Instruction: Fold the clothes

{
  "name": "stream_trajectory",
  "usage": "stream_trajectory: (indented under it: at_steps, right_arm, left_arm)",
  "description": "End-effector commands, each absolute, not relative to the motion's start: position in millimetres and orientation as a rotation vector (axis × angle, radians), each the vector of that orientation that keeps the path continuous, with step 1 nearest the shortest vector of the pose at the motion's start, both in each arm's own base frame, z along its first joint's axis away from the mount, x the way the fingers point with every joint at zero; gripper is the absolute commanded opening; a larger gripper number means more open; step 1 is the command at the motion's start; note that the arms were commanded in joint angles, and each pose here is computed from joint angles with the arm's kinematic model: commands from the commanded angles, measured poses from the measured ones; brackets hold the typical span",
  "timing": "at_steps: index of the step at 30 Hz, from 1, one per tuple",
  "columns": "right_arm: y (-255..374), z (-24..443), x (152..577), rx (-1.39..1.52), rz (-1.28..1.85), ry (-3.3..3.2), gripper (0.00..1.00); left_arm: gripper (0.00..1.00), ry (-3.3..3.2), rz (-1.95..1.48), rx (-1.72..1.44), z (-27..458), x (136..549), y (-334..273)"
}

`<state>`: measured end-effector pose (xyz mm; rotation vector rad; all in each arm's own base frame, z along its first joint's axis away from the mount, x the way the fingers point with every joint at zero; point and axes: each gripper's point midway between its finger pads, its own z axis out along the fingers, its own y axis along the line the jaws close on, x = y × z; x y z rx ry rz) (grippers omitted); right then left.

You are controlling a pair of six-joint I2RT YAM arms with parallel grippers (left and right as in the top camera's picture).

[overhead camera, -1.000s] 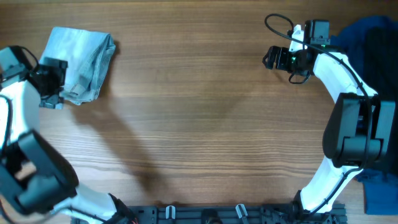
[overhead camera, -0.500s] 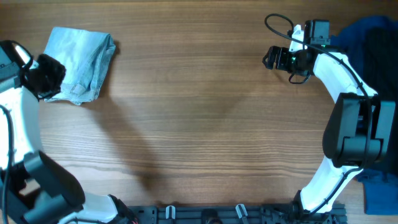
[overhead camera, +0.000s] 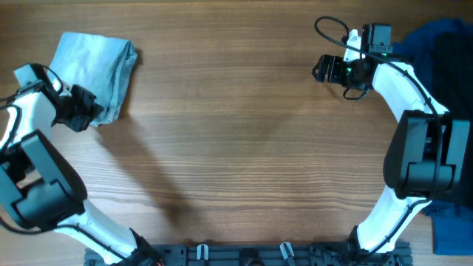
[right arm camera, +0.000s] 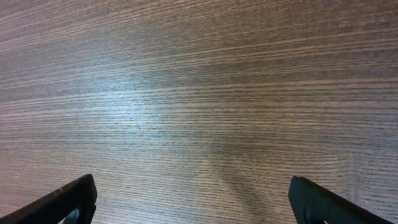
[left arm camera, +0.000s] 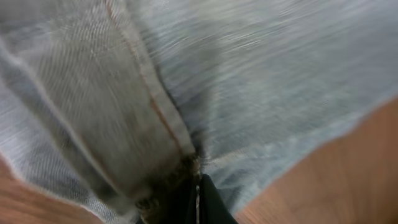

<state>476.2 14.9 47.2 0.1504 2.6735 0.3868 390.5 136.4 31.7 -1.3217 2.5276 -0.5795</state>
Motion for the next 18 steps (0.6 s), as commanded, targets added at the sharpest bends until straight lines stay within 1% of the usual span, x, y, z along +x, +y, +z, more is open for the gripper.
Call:
stream_trajectory:
  at_steps: [1, 4, 10, 13, 18]
  right_arm:
    - [11.5, 46.6, 476.7, 0.156, 0.363, 2.673, 1.00]
    - [11.5, 46.4, 476.7, 0.155, 0.363, 2.674, 1.00]
    - [11.5, 46.6, 476.7, 0.156, 0.363, 2.673, 1.00]
    - [11.5, 46.6, 476.7, 0.155, 0.363, 2.673, 1.00]
    - [11.5, 46.6, 476.7, 0.156, 0.363, 2.673, 1.00]
  left_arm:
    - [0.04, 2.570, -0.650, -1.308, 16.6, 387.5, 125.1]
    - [0.04, 2.534, -0.742, -1.265, 23.6, 397.6, 118.6]
    - [0.04, 2.415, -1.018, -1.139, 59.3, 422.0, 97.6]
    - [0.04, 2.364, -1.067, -1.078, 90.3, 430.7, 91.5]
    - [0.04, 2.320, -1.026, -0.905, 142.9, 437.5, 71.2]
